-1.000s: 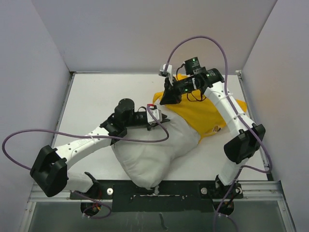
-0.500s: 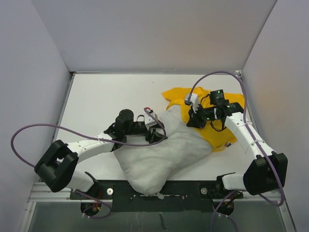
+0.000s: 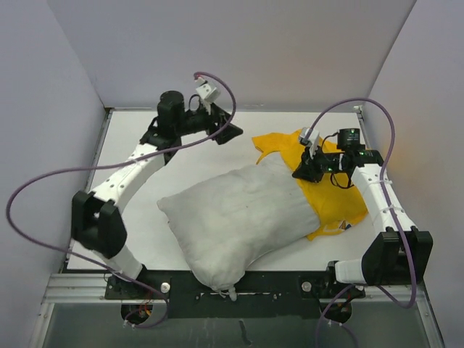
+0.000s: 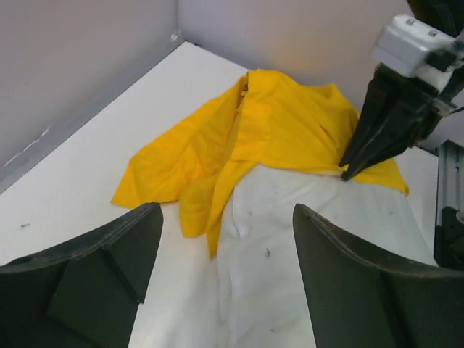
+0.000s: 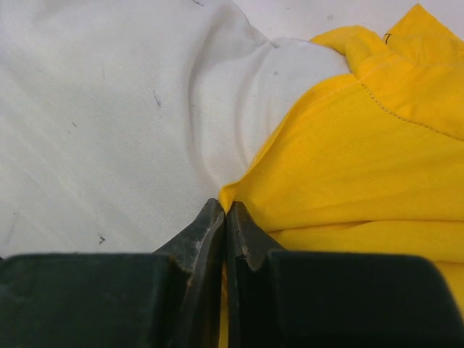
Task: Put the pillow into the pillowcase
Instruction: Stuff the pillow into the pillowcase.
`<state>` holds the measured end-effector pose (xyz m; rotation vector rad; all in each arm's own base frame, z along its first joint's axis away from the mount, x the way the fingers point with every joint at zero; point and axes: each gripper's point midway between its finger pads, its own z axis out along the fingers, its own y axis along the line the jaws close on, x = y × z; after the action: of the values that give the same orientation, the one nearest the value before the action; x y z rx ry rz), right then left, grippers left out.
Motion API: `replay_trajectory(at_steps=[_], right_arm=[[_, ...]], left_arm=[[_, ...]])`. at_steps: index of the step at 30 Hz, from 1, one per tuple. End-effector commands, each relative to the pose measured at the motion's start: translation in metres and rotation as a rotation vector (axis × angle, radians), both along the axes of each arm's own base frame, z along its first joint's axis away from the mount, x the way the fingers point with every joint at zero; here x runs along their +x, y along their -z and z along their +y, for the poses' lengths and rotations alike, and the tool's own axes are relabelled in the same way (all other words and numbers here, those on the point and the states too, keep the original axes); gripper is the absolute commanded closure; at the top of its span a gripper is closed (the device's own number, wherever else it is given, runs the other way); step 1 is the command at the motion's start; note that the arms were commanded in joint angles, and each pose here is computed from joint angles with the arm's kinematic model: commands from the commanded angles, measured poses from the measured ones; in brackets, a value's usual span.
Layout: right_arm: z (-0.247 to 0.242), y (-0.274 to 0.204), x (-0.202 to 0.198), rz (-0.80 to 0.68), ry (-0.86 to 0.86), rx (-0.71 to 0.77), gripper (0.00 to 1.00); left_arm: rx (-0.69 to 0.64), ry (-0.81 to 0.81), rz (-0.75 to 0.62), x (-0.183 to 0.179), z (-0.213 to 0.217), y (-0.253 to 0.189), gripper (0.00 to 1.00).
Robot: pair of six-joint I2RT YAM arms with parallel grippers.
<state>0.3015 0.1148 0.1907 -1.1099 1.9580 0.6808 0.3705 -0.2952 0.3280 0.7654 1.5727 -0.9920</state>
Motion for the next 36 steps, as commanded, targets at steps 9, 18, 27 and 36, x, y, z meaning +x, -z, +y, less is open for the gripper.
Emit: replay_trajectory(at_steps=[9,18,27,36], right_arm=[[0.006,-0.013,0.006,-0.024,-0.023,0.056,1.0],[0.006,-0.01,0.003,-0.013,-0.02,0.056,1.0],[0.007,-0.025,0.01,-0.033,-0.022,0.061,1.0],[0.002,-0.046,0.061,-0.109,0.099,-0.051,1.0]], left_arm=[[0.075,0.474,0.215,0.034,-0.118,0.118,0.35],[-0.024,0.569,0.311,0.024,-0.141,0.144,0.45],[0.002,0.519,0.365,0.037,-0.161,0.168,0.52],[-0.112,0.468,0.303,0.047,-0.141,0.114,1.0]])
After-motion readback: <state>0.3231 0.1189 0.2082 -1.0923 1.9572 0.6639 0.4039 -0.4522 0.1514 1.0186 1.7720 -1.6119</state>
